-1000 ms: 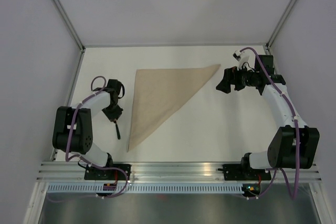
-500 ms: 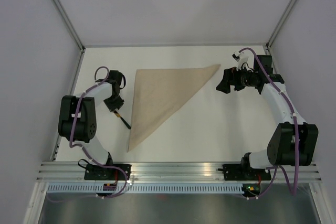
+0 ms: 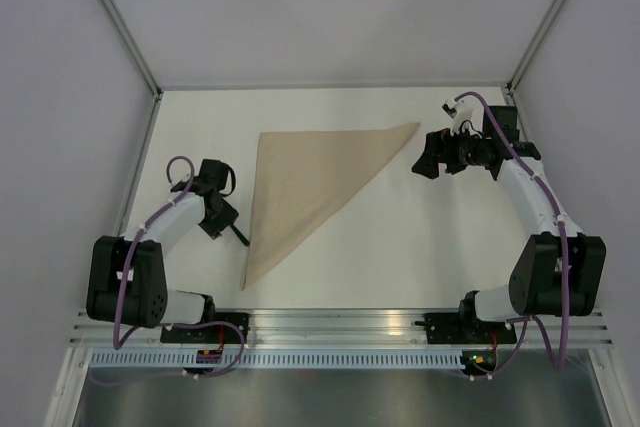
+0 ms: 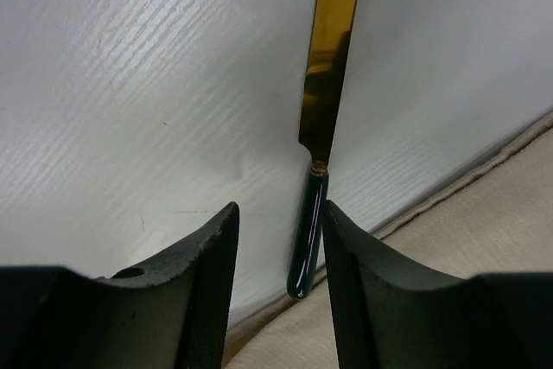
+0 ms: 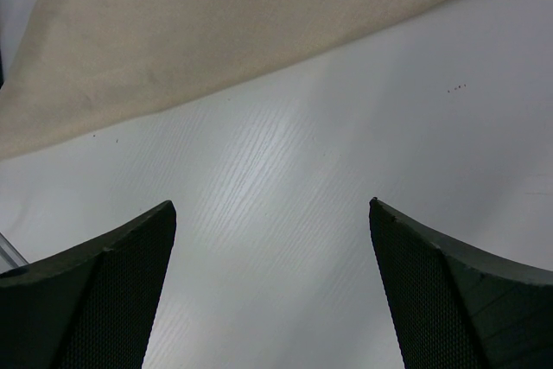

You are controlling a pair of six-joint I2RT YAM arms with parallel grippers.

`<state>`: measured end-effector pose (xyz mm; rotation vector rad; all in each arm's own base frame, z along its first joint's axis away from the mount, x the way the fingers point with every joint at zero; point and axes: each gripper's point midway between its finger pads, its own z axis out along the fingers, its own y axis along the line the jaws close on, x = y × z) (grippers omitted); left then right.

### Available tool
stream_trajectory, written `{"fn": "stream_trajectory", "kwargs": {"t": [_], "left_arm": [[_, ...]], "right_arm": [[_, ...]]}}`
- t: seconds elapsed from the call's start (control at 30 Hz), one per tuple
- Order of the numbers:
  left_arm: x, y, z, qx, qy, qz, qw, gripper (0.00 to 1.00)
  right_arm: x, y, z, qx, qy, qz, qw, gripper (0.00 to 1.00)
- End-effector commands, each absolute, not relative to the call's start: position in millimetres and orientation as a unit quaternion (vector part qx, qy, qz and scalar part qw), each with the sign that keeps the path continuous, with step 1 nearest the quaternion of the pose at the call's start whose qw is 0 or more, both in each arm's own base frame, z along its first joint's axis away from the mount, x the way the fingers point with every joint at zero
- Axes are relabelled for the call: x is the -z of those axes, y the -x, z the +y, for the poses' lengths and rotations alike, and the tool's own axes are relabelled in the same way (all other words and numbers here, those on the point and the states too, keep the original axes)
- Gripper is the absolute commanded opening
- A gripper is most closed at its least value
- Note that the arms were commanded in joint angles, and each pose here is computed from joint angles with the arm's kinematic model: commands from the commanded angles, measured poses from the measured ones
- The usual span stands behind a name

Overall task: Fold the napkin, place the utensils inside, and roll it up
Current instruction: Grab a utensil with the left arm

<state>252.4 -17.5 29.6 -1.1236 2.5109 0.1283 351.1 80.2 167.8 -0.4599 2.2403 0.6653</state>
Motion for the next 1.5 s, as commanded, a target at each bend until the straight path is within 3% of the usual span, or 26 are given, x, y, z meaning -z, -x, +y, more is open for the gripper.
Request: {"fn": "stream_trajectory", "kwargs": {"t": [0.0,0.3,0.77,1.0,1.23,1.47], "left_arm": [[-37,-255,-29,-0.011,0.446,0.871,0.205,0.5],[-31,-256,-28,-0.028,0.457,0.866,0.204,0.51],[-19,-272,-29,-0.057,0.455,0.867,0.195,0.45],[-12,-271,-28,-0.068,0.449,0.87,0.191,0.29],[-21,-280,-25,-0.073,0.418,0.882,0.206,0.04],[-44,-294,-26,-0.06,0.374,0.895,0.236,0.02]], "right_arm": [[-175,-355,80,-0.252,0.192,0.865,0.39,0.97],[-175,-352,81,-0.254,0.194,0.864,0.39,0.97],[-178,-351,81,-0.253,0.198,0.862,0.393,0.97],[-176,-351,81,-0.254,0.198,0.863,0.389,0.97],[-175,-351,80,-0.253,0.195,0.864,0.388,0.97],[-176,-352,79,-0.251,0.196,0.864,0.39,0.97]]}}
